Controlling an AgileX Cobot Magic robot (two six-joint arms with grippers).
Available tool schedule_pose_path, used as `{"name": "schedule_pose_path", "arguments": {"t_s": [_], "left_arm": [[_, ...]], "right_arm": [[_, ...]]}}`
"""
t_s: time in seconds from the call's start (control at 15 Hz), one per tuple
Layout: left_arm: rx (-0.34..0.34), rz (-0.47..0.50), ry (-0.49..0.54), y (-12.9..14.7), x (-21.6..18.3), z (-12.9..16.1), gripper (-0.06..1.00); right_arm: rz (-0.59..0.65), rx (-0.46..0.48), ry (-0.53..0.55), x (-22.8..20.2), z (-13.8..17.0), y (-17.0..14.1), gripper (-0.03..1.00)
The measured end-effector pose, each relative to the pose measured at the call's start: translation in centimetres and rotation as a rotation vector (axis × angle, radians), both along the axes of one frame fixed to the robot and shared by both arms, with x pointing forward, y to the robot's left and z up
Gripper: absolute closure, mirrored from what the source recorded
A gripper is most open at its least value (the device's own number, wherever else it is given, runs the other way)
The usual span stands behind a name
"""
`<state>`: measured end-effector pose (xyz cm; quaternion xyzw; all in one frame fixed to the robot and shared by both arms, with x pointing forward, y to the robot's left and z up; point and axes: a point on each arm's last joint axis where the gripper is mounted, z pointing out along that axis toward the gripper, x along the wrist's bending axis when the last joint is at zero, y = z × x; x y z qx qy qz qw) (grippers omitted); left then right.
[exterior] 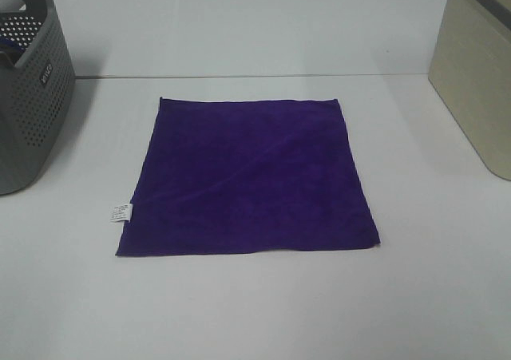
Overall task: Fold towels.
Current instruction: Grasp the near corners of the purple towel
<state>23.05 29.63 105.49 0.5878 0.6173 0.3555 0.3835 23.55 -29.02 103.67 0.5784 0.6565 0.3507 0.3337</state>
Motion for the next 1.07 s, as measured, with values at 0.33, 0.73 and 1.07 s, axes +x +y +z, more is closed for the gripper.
{"name": "schedule_pose_path", "arguments": {"t_s": [0.33,0.73,1.07], "left_arm": [[0.0,0.0,0.0,0.0,0.0,0.0,-0.05],[0.0,0.0,0.0,0.0,0.0,0.0,-0.05],[-0.015,-0.015,0.116,-0.1,2.4,2.1,-0.05]], "right_arm": [[0.0,0.0,0.0,0.0,0.0,0.0,0.01],[0.005,0.008,0.0,0.0,0.0,0.1,0.01],[0.031,0.073,0.198,1.9,3.2,0.6,0.01]]}}
